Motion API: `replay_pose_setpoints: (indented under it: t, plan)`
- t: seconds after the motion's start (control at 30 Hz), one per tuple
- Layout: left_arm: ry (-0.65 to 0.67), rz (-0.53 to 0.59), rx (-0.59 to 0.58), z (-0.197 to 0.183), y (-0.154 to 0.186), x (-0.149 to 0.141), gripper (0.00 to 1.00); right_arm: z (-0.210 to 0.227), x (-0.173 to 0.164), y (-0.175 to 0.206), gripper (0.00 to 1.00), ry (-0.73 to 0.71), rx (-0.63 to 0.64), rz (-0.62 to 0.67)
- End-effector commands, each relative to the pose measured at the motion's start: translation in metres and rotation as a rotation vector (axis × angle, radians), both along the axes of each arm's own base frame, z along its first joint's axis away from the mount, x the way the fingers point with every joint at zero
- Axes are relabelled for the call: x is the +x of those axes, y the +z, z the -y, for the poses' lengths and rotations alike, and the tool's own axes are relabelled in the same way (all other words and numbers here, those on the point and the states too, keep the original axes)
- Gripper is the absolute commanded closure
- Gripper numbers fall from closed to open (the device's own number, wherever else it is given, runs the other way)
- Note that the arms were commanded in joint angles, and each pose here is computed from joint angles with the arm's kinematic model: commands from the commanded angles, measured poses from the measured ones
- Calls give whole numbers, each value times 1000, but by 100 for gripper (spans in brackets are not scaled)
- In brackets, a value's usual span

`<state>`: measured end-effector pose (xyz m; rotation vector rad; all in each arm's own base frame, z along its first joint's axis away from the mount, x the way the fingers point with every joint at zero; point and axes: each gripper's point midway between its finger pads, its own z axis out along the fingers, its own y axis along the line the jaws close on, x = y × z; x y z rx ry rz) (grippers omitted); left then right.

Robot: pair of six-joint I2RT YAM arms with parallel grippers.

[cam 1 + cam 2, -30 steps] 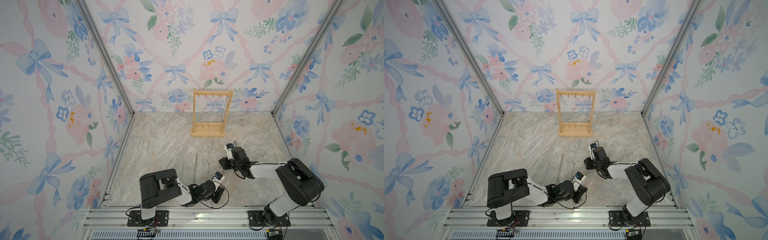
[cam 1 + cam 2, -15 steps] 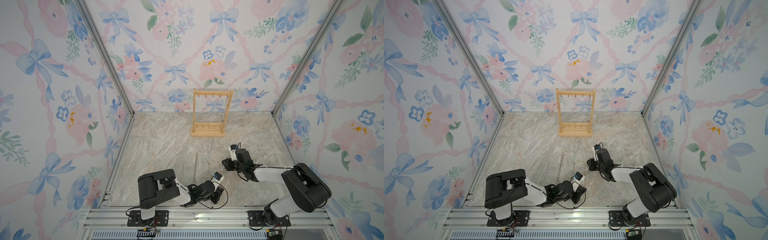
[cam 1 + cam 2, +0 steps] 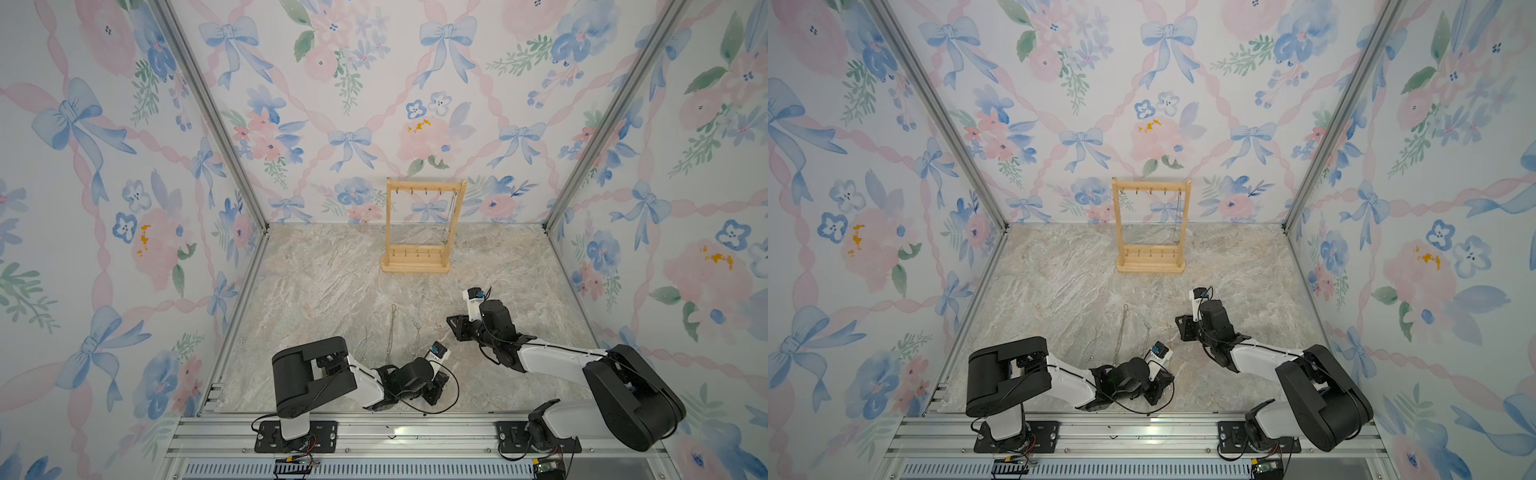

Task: Take the necklace off the jewelry display stand
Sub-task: Place the necklace at the center of the board.

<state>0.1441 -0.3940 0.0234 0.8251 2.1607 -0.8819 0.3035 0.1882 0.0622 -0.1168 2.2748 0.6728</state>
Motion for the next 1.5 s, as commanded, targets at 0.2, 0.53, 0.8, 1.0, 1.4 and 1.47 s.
replay_pose_setpoints:
  t: [0.2,0.53,0.8,1.0,1.4,1.47]
  plan:
    - [-11,65,14,2,24,8,82,14,0,19,72,-51,-1,89]
    - [17,173,-47,-5,73,22,72,46,-8,46,69,-173,-14,229]
    - [81,266,-134,-24,124,44,52,63,-22,73,57,-219,32,367]
    - [160,323,-173,-46,148,58,29,64,-33,94,55,-200,75,404]
    - [300,332,-238,-87,149,73,2,67,-48,182,52,-153,82,447]
    - [326,315,-253,-92,148,76,2,64,-47,195,52,-122,58,450]
